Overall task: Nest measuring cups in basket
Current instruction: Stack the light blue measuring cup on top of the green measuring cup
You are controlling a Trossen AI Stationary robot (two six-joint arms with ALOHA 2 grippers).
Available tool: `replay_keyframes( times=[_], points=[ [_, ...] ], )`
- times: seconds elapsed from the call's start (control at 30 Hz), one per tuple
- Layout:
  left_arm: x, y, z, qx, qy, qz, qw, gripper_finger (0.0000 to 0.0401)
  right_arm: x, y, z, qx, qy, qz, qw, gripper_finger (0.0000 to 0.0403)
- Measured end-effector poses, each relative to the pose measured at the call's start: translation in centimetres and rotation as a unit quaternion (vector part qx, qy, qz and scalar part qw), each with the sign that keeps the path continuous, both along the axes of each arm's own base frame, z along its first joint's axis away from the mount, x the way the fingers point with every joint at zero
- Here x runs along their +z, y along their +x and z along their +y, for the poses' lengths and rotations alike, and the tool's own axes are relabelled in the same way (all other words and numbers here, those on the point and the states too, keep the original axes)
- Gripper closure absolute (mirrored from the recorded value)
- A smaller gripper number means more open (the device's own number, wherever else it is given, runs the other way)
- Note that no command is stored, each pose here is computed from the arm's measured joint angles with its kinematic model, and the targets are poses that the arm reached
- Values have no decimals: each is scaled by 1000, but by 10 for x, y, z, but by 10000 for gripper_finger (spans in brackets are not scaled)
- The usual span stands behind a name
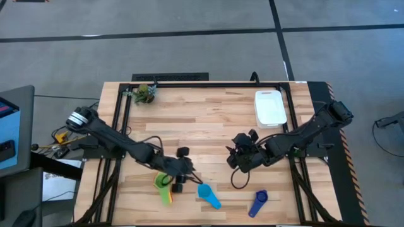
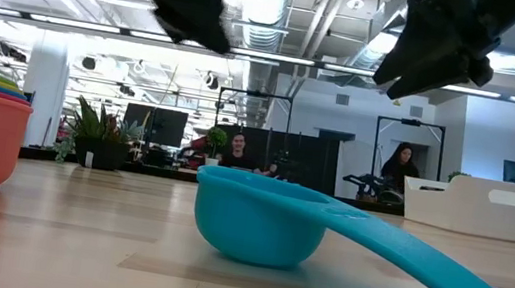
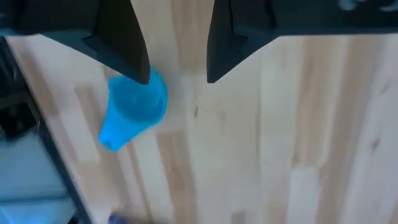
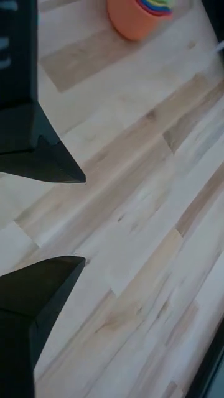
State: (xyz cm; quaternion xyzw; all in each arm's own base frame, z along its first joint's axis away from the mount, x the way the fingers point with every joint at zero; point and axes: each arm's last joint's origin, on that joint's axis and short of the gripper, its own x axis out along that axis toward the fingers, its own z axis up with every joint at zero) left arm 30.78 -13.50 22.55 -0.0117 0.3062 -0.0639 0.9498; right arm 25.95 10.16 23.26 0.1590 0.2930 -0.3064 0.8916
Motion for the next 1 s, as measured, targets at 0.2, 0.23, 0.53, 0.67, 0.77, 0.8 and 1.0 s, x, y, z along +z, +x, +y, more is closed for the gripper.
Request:
replay_keyframes(
  times=[0.2,0.23,0.53,0.67,0.77,0.8,1.0],
  points=[
    [-33,29,-6,6,-12,-34,999,263,-1,-6,12,17,4,2,1000,178],
    [-37,33,-6,6,-19,-43,999,263,-1,-7,14,19,5,2,1000,178],
    [-69,59,-16,-24,-74,-49,996,264,-1,-12,21,26,11,1,1000,178],
    [-79,58,-20,-31,-68,-28,997,264,-1,-12,21,28,19,1,999,178],
    [-83,55,-18,-17,-48,-3,999,264,-2,-12,22,31,24,4,999,178],
    [-86,53,-18,-11,-40,8,999,264,-2,-12,23,32,26,4,999,178],
    [-94,47,-14,-4,-13,62,998,268,-2,-12,24,37,33,8,999,178]
  ],
)
